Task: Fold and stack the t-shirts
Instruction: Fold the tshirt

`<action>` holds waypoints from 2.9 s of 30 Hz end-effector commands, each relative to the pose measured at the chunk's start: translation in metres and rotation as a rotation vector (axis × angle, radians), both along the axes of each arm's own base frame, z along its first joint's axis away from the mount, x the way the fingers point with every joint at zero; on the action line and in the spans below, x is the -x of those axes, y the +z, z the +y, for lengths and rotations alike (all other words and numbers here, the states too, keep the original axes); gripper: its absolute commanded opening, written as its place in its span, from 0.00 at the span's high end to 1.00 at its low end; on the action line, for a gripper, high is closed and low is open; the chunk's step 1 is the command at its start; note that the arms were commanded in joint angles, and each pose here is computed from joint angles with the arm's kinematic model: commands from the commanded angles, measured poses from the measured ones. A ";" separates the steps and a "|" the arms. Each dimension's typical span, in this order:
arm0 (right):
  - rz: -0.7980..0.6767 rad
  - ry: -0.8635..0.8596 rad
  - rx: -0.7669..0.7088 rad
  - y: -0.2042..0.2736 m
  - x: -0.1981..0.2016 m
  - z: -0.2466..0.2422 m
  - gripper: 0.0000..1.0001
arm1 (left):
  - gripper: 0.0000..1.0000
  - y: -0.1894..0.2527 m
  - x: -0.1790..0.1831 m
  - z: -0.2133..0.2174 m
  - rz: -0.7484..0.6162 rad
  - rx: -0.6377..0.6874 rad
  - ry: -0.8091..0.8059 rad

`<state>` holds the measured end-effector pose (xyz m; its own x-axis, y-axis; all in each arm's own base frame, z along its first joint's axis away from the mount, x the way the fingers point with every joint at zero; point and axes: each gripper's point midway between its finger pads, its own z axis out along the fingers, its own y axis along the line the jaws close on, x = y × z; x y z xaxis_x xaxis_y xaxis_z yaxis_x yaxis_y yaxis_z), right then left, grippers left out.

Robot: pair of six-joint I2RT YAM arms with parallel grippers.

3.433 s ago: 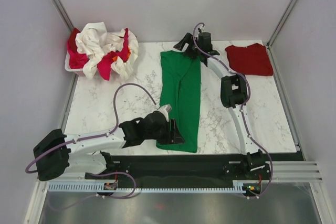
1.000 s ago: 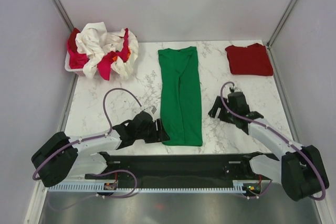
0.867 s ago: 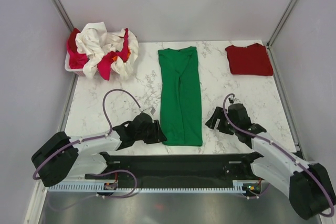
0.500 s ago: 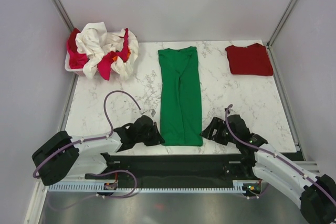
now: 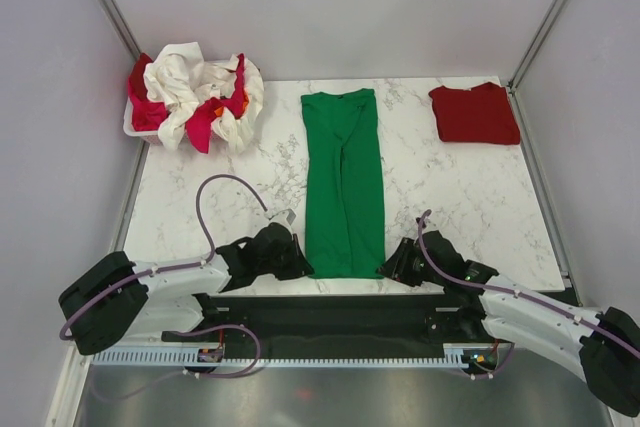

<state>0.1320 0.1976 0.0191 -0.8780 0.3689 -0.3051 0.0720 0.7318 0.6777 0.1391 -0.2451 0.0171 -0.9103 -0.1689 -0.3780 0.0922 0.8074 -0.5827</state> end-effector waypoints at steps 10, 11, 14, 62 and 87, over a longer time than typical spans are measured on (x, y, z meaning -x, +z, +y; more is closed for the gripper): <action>0.012 0.006 0.247 -0.012 0.019 -0.028 1.00 | 0.98 0.011 0.016 0.008 0.005 -0.005 -0.005; 0.016 0.001 0.262 -0.007 0.021 -0.029 1.00 | 0.98 0.013 0.019 0.008 0.011 -0.003 -0.006; -0.035 -0.015 0.281 0.012 0.014 -0.027 1.00 | 0.98 0.025 0.023 0.007 0.019 0.004 -0.010; -0.206 -0.116 0.673 0.076 -0.280 -0.012 1.00 | 0.98 0.071 -0.255 -0.011 -0.101 -0.166 0.002; -0.156 -0.010 0.425 0.092 -0.240 -0.042 0.02 | 0.21 0.117 -0.243 0.021 -0.058 -0.157 0.038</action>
<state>0.4023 0.1323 0.1275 -0.7592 0.1863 -0.6236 0.0903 0.9790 0.1825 0.4139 -0.2233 0.1284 -0.8658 -0.1462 -0.4785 0.0714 0.9105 -0.4074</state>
